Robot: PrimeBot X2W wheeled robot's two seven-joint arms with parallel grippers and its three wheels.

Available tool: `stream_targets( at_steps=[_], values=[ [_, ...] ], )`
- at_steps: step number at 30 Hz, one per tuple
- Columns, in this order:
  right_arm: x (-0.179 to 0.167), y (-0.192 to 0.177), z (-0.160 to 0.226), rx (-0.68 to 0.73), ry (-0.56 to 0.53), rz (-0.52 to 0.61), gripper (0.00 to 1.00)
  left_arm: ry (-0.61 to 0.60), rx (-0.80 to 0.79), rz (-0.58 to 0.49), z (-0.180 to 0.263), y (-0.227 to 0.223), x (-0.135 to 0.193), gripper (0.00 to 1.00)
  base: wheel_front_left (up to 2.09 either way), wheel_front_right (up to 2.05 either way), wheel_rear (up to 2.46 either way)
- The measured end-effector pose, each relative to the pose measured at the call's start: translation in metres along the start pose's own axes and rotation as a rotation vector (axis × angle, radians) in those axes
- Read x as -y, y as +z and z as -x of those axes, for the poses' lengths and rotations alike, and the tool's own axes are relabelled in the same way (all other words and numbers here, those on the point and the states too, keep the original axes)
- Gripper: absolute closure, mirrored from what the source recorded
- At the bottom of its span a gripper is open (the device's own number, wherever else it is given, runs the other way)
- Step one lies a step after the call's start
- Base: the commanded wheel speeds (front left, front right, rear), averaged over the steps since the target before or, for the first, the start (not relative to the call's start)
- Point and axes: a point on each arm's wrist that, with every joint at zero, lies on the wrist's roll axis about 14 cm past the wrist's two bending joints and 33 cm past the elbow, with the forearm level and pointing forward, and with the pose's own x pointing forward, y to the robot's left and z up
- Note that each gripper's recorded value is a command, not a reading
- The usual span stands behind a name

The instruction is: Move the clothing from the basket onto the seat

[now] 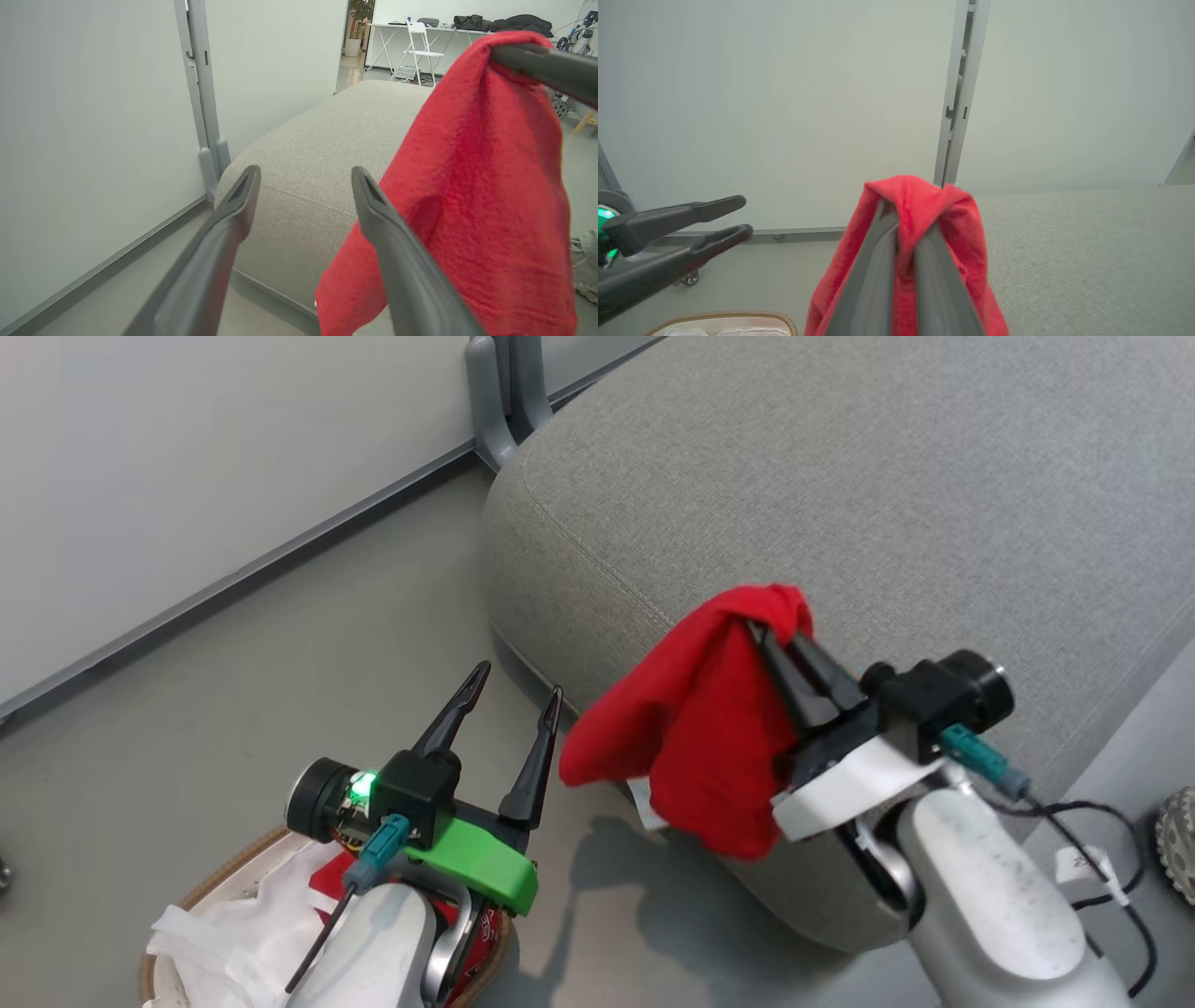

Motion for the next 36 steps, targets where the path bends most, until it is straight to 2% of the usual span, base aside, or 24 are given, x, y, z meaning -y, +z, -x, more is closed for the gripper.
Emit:
stream_targets(
  at_steps=[2,5,12,23,28,33,36],
  values=[
    [0.023,0.012,-0.006,0.026,-0.035,0.054,1.0,-0.014,-0.008,0.012,-0.002,-0.005,0.001,0.0,0.0,0.0,0.0],
    [0.044,0.032,-0.022,0.06,-0.029,0.174,1.0,-0.027,-0.011,0.017,-0.006,-0.009,-0.001,0.0,0.0,0.0,0.0],
    [0.074,0.069,-0.079,0.107,0.005,0.389,1.0,0.0,-0.036,0.017,-0.003,-0.028,-0.032,0.0,0.0,0.0,0.0],
    [0.134,0.084,-0.162,0.078,-0.077,0.618,1.0,-0.004,-0.046,0.029,-0.006,-0.059,-0.069,0.0,0.0,0.0,0.0],
    [0.161,0.062,-0.192,0.021,-0.136,0.681,1.0,0.006,-0.039,0.048,-0.008,-0.073,-0.088,0.0,0.0,0.0,0.0],
    [0.174,0.012,-0.211,-0.062,-0.178,0.635,1.0,0.033,-0.041,0.076,-0.003,-0.088,-0.109,0.0,0.0,0.0,0.0],
    [0.177,-0.033,-0.213,-0.138,-0.191,0.586,1.0,0.048,-0.044,0.086,0.0,-0.096,-0.121,0.0,0.0,0.0,0.0]
  ],
)
